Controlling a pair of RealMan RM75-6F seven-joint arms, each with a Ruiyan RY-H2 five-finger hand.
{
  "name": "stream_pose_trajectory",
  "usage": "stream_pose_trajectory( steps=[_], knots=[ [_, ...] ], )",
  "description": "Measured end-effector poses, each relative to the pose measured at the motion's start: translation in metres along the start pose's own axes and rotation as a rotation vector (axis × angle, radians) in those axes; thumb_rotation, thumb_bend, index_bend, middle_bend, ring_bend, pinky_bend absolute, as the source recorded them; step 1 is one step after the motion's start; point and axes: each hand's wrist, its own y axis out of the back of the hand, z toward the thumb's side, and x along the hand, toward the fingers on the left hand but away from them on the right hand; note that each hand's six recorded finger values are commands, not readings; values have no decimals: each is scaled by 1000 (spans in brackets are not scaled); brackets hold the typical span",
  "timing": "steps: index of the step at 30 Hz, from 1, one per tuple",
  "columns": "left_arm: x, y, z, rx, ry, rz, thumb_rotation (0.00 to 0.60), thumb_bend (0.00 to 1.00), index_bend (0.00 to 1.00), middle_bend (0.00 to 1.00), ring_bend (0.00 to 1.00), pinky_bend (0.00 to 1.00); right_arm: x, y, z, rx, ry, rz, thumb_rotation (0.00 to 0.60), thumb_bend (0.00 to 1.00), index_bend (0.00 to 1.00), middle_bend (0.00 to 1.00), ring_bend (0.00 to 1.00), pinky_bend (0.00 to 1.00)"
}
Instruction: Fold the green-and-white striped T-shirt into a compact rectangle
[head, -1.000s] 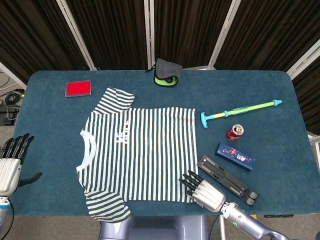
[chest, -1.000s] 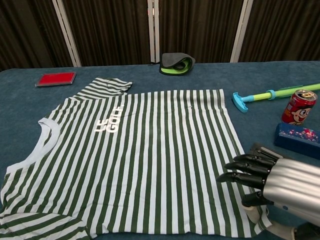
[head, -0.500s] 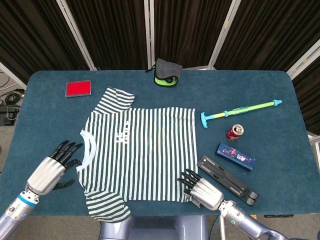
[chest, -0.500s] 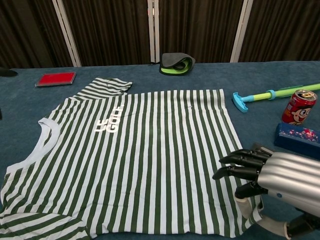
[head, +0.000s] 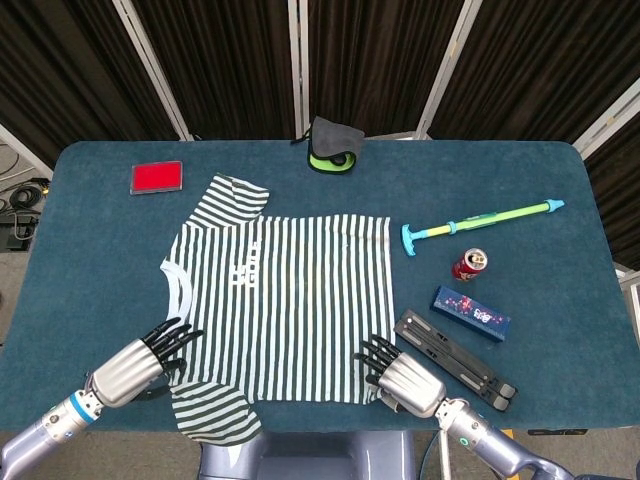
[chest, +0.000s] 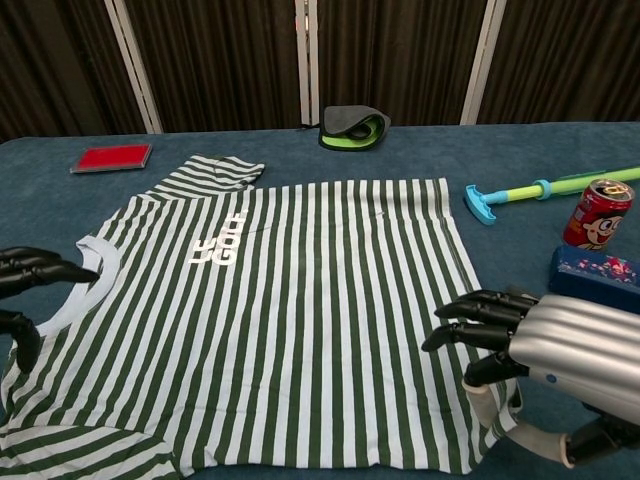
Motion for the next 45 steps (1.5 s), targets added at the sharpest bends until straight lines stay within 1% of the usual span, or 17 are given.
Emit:
stream_pose_trajectory(
  steps=[5,12,15,20,25,29,35,45],
  knots=[
    [-14,-22,2,-30,-4,-57,600,226,465,0,0,0,0,1,0,3,-2,-9,600,468,710,156,0,0],
    [-26,-41,1,-28,-12,-92,600,226,465,0,0,0,1,1,-1,5,-8,-7,600,472,717,157,0,0],
    [-29,-46,1,-39,-11,-98,600,226,465,0,0,0,0,1,-2,9,-11,-8,600,473,718,157,0,0],
    [-26,-53,5,-56,-18,-88,600,226,465,0,0,0,1,1,-2,12,-9,-10,600,476,718,158,0,0],
    [-20,-57,9,-63,-25,-80,600,226,465,0,0,0,1,2,-3,9,-12,-14,600,476,720,160,0,0],
    [-15,-56,9,-61,-30,-66,600,262,465,0,0,0,3,2,-4,10,-13,-16,600,476,721,161,0,0],
    [-12,-54,9,-66,-33,-56,600,263,465,0,0,0,4,2,-5,11,-14,-19,600,477,721,164,0,0],
    [-7,-59,12,-54,-49,-79,600,280,465,0,0,0,4,5,-5,10,-14,-27,600,478,721,167,0,0]
  ],
)
